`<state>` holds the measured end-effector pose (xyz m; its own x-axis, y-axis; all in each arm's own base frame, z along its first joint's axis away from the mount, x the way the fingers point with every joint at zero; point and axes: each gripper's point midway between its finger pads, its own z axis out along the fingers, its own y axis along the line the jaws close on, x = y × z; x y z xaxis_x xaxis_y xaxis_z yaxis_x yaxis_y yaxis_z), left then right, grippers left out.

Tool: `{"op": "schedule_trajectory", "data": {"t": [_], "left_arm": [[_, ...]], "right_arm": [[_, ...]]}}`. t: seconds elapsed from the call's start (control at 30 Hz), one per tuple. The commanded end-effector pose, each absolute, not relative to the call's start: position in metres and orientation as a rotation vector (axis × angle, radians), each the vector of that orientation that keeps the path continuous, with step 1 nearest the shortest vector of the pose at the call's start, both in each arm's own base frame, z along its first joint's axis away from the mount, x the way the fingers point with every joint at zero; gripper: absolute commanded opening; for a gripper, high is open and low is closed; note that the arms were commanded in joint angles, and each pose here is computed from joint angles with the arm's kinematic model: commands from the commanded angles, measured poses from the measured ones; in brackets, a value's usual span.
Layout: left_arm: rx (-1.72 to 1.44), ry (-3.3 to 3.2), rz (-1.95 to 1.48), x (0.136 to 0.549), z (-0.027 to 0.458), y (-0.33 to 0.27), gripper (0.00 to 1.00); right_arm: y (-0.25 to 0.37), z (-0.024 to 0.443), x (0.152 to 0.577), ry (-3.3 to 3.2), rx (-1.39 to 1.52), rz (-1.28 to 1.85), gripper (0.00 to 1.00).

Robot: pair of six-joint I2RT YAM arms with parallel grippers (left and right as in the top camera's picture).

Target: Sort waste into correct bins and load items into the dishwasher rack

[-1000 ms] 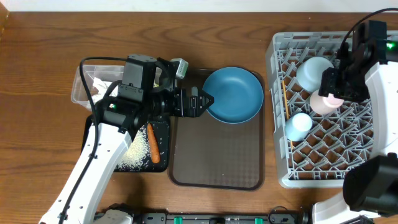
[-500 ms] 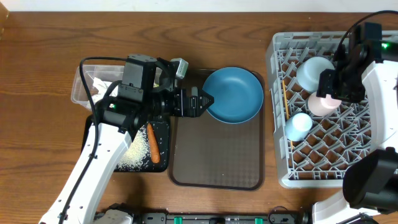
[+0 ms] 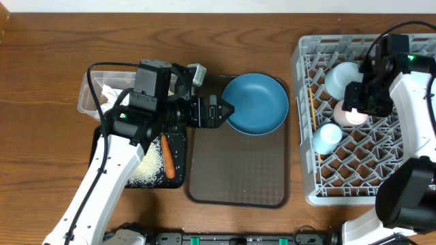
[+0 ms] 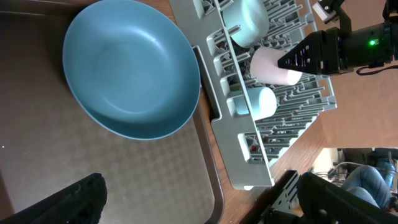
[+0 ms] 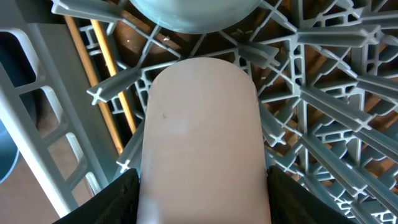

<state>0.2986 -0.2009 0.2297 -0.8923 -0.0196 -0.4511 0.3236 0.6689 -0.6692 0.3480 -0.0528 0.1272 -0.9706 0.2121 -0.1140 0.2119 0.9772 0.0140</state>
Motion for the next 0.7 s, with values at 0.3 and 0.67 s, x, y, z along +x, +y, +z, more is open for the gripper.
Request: {"op": "schedule_trajectory", "data": {"t": [0.3,0.67], "left_arm": [[0.234,2.471,-1.095,0.2987,0.2260,-0.2002,1.00],[0.234,2.472,-1.095,0.2987,0.2260,-0.2002,1.00]], "right_arm": [[-0.0578,0.1231,0.3376,3.045,0.368,-0.019,0.41],[-0.0560,0.1234,0.3436,3.022,0.363,0.005,0.45]]}}
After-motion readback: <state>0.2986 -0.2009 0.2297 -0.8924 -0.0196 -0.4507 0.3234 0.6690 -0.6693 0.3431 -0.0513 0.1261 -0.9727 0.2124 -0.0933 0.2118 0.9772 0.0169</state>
